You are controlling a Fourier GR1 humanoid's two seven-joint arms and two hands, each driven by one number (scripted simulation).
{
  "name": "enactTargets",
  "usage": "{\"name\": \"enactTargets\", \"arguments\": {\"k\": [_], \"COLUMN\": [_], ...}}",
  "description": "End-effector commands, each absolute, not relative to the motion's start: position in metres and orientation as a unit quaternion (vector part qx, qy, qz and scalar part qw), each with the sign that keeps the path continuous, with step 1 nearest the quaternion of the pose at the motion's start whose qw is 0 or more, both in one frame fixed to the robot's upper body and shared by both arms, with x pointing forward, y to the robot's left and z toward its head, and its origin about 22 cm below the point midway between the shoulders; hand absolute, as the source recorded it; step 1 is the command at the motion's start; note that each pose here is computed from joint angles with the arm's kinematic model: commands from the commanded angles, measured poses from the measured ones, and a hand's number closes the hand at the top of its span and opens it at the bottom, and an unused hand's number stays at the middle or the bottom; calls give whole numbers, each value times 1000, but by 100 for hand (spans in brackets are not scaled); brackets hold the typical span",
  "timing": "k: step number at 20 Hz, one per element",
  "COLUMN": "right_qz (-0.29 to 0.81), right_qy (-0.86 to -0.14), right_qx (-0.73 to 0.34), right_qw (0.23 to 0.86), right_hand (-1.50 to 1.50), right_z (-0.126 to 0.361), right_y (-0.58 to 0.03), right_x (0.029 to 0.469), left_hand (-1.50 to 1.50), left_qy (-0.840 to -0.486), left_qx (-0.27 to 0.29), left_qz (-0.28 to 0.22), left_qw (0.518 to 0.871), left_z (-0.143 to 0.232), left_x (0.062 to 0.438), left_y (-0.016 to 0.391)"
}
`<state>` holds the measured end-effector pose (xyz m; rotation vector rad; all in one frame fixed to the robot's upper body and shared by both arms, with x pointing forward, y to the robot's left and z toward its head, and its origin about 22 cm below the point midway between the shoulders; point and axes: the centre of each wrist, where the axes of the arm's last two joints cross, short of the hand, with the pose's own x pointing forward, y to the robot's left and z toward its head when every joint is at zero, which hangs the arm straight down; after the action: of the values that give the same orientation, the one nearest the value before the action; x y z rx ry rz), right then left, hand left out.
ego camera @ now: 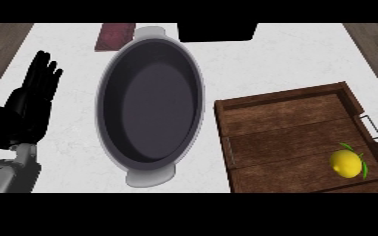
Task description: Pick the lemon from the tray and place it in the pot
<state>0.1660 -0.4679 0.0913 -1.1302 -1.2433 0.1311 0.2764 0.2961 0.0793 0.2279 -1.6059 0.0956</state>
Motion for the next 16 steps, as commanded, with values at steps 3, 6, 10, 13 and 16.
{"name": "enactTargets", "arguments": {"k": [3, 6, 10, 13, 16], "right_qz": [123, 165, 231, 257, 281], "right_qy": [-507, -438, -344, -286, -244], "right_qx": [-464, -428, -395, -370, -339], "right_qw": [716, 773, 820, 846, 864], "right_hand": [-150, -150, -150, -150, -150], "right_z": [122, 154, 171, 165, 168], "right_y": [-439, -440, -429, -419, -405], "right_x": [158, 175, 193, 200, 214], "left_hand": [0, 0, 0, 0, 0], "left_qy": [-716, -722, -728, -723, -722], "left_qx": [91, 90, 82, 79, 84], "left_qz": [35, 30, 26, 20, 13], "left_qw": [692, 685, 681, 686, 686], "left_z": [82, 82, 80, 89, 90], "left_x": [282, 281, 288, 286, 295], "left_y": [295, 277, 268, 276, 276]}}
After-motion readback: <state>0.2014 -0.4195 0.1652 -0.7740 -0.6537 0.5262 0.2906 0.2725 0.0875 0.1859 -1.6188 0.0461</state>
